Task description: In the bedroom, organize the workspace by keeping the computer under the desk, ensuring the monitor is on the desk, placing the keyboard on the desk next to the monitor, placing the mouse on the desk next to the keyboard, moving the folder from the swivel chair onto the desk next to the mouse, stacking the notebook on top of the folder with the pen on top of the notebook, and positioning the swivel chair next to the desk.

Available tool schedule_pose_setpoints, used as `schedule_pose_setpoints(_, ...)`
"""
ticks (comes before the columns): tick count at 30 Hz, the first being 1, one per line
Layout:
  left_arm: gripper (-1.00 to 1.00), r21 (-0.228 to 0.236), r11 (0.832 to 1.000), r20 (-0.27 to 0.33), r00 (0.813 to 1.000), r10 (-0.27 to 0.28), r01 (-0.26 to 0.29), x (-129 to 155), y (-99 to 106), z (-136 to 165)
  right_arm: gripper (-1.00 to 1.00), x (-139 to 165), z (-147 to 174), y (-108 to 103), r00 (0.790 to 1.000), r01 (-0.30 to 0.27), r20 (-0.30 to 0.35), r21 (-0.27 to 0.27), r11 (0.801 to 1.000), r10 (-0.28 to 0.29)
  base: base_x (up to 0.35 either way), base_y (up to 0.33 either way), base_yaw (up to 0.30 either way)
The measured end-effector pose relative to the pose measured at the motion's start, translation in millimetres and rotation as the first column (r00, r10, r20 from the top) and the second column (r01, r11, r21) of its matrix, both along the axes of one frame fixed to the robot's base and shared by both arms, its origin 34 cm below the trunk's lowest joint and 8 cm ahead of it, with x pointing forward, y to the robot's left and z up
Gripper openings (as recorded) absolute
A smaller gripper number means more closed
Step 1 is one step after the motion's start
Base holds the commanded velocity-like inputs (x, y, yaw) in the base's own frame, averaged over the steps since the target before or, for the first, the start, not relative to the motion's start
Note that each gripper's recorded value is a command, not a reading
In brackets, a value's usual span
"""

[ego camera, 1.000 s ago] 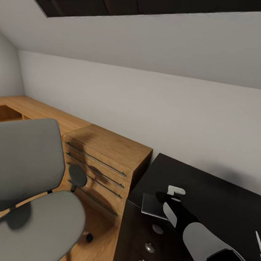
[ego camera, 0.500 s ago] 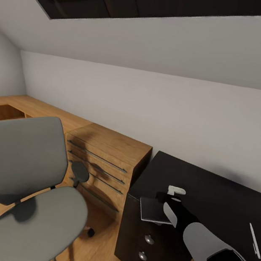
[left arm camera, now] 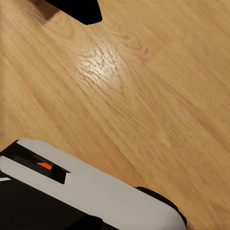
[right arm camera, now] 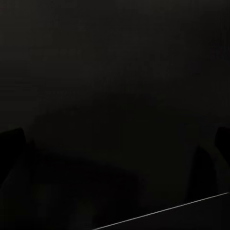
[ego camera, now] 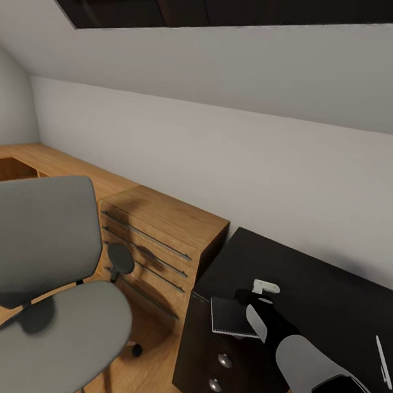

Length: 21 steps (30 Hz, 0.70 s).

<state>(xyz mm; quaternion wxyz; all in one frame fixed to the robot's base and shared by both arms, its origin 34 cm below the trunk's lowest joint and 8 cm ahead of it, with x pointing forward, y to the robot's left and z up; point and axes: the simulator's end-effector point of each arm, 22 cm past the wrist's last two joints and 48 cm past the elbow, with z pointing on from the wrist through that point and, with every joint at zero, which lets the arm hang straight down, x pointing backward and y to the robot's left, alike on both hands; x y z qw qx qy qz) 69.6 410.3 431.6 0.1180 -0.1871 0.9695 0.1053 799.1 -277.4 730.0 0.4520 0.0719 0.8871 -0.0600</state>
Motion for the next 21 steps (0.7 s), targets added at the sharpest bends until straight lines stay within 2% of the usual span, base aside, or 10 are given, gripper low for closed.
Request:
schedule_pose_setpoints(9, 1.00, 0.000, 1.000, 0.001, 1.000, 0.000, 0.000, 0.4, 0.0, 0.0, 1.00, 0.0, -0.3, -1.7, 1.000, 0.006, 0.007, 0.003, 1.000, -0.006, 0.000, 0.000, 0.000)
schedule_pose_setpoints(17, 1.00, 0.000, 1.000, 0.001, 1.000, 0.000, 0.000, 1.5, 0.1, 12.8, 1.00, -6.7, 0.8, -19.7, 0.999, 0.044, 0.004, -0.017, 0.999, -0.044, 0.000, 0.000, 0.000)
schedule_pose_setpoints(21, 1.00, 0.001, 1.000, 0.002, 1.000, 0.000, 0.000, 2.2, 0.2, 19.9, 1.00, -3.0, 12.9, -21.1, 0.999, 0.044, 0.019, -0.015, 0.999, -0.044, 0.000, 0.000, 0.000)
